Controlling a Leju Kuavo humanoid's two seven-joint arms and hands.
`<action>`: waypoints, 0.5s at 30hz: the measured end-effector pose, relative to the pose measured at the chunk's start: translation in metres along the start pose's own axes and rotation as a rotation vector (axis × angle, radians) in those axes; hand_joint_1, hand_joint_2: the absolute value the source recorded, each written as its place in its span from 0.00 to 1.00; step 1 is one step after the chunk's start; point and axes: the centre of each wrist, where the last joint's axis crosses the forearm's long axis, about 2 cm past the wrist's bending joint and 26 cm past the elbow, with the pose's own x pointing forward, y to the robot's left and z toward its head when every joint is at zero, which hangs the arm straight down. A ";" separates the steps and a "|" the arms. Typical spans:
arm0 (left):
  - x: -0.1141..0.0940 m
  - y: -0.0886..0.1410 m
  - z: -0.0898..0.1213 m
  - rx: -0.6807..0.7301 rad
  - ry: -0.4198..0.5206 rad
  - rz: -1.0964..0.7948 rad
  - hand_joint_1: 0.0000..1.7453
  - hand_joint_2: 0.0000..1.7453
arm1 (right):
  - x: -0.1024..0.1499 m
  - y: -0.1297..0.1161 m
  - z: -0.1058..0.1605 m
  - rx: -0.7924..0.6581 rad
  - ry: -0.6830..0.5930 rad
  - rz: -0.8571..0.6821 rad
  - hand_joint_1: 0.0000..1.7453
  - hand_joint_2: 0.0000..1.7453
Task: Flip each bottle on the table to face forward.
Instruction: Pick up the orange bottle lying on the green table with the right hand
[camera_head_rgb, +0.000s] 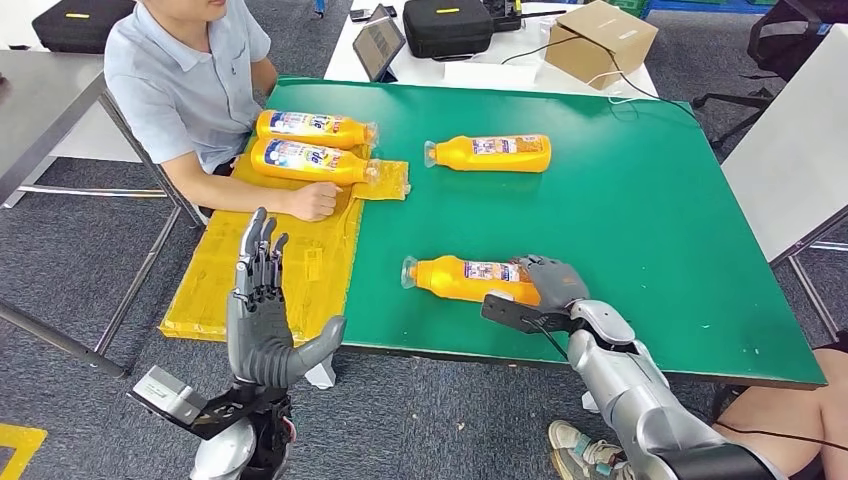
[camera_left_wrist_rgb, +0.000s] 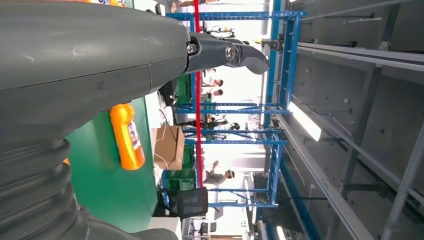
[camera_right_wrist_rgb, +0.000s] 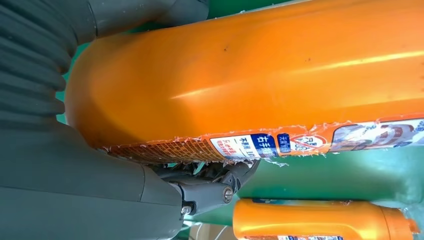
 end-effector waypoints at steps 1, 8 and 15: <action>0.000 0.000 0.000 0.000 0.003 0.001 0.00 1.00 | -0.001 0.000 0.000 -0.002 -0.007 -0.026 1.00 1.00; -0.010 0.001 0.013 0.003 0.210 0.050 0.00 1.00 | -0.004 0.024 0.014 -0.088 -0.130 -0.290 1.00 1.00; -0.026 0.007 0.042 0.076 0.454 0.026 0.00 1.00 | 0.021 0.051 0.034 -0.274 -0.273 -0.508 1.00 1.00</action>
